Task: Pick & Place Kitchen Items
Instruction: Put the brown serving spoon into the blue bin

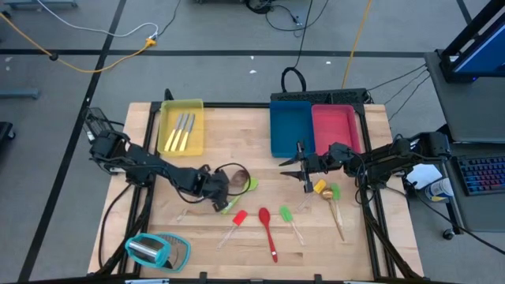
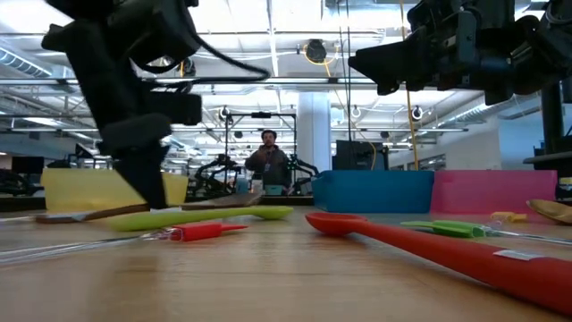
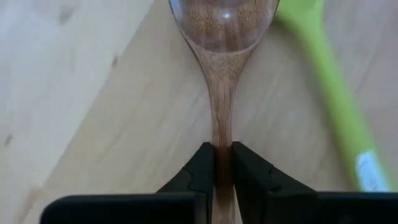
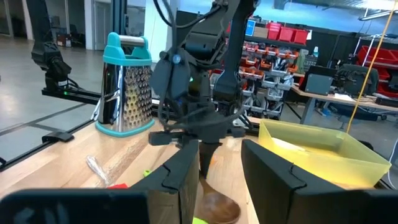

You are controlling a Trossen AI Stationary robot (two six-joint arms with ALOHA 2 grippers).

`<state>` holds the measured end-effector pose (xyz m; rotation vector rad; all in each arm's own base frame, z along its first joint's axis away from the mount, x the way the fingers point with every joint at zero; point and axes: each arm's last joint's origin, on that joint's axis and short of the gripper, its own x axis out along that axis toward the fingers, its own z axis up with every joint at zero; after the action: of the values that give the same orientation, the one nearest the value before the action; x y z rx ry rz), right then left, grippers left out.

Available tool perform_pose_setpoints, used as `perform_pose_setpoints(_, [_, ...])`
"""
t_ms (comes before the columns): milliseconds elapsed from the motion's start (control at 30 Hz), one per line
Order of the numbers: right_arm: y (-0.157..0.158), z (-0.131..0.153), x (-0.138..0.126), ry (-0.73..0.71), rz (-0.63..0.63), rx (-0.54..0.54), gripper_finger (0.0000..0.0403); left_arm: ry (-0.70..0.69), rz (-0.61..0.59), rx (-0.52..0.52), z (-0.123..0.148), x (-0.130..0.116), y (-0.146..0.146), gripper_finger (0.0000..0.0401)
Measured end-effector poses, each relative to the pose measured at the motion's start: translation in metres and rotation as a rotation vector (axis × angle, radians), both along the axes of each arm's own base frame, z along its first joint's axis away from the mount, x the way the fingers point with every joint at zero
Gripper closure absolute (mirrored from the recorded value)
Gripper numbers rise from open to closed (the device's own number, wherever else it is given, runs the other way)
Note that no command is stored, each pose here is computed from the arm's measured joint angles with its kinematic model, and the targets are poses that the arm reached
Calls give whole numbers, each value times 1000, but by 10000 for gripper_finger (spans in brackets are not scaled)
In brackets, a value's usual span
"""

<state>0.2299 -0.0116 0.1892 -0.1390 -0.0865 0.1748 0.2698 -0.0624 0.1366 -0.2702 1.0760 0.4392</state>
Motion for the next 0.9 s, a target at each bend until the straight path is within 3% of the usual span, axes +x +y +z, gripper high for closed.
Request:
perform_pose_setpoints(333, [0,1,0,-8,0,-2,289,-307,-133,155,19,33,15,363])
perform_pose_setpoints(633, [0,0,0,-7,-2,-27,289,-420,-265,358,35,50,43,363])
perform_pose_setpoints(767, [0,0,0,-5,-7,-27,289,-562,-246,371,47,58,59,359])
perform_pose_setpoints(900, [-2,-3,1,27,-84,-20,289,-778,-302,340,65,66,71,355])
